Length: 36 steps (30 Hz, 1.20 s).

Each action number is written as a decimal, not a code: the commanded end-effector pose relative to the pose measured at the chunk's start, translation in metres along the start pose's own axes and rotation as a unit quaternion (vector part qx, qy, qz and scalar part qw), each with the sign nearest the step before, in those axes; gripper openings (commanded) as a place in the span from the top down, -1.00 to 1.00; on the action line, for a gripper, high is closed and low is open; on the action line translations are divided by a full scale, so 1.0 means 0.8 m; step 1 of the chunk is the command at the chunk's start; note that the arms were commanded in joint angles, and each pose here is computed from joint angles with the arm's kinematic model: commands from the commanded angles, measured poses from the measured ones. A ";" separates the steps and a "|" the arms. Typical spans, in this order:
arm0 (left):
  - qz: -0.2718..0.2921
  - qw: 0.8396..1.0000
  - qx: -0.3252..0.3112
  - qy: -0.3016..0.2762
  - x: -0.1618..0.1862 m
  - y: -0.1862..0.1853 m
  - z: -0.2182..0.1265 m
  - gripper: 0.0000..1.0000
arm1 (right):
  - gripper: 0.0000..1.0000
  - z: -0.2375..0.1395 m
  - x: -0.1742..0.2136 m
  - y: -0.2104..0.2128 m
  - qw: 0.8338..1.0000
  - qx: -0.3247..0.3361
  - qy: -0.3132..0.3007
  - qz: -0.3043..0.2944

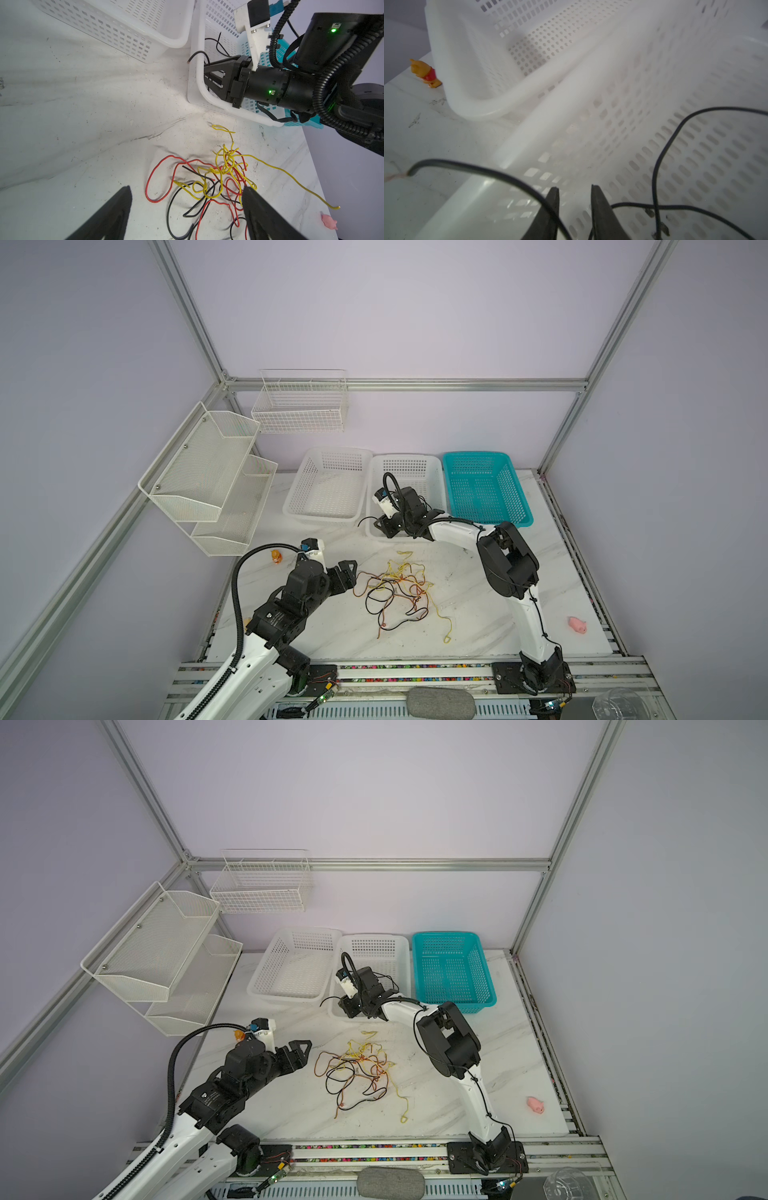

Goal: Untangle the cables

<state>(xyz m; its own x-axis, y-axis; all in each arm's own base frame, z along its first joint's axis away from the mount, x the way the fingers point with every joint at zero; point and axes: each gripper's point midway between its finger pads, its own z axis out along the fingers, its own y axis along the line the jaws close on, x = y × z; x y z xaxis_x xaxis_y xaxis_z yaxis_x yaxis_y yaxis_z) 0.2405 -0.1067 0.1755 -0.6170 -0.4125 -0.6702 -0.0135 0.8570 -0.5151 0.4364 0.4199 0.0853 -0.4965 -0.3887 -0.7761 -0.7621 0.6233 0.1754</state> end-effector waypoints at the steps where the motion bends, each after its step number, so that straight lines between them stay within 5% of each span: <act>1: -0.006 1.000 0.002 -0.002 0.006 0.006 0.007 -0.69 | 0.49 0.016 0.055 -0.023 0.998 0.024 0.061 0.008; 11: -0.005 1.000 0.004 0.001 0.003 0.001 0.012 -0.69 | 1.00 -0.010 0.000 -0.103 0.992 0.116 0.007 0.049; 19: -0.007 1.000 0.006 0.004 0.004 0.000 0.014 -0.69 | 1.00 -0.039 -0.034 -0.152 0.975 0.202 -0.029 0.086; 26: -0.026 0.999 0.012 0.025 0.015 -0.002 0.024 -0.69 | 0.11 -0.091 -0.082 -0.146 0.967 0.220 -0.062 0.116; 36: -0.066 0.993 0.009 0.101 0.057 0.002 0.050 -0.75 | -0.29 -0.236 -0.128 -0.082 0.944 0.167 -0.187 0.216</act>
<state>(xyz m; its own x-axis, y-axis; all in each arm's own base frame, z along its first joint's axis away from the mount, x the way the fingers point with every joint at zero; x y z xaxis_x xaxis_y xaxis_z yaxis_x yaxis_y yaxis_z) 0.2467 -0.1298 0.1352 -0.7318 -0.4382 -0.5220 -0.0820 0.8170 -0.5708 0.4748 0.2937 0.2408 -0.5151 0.0511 -0.8556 -0.3277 0.9107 0.2517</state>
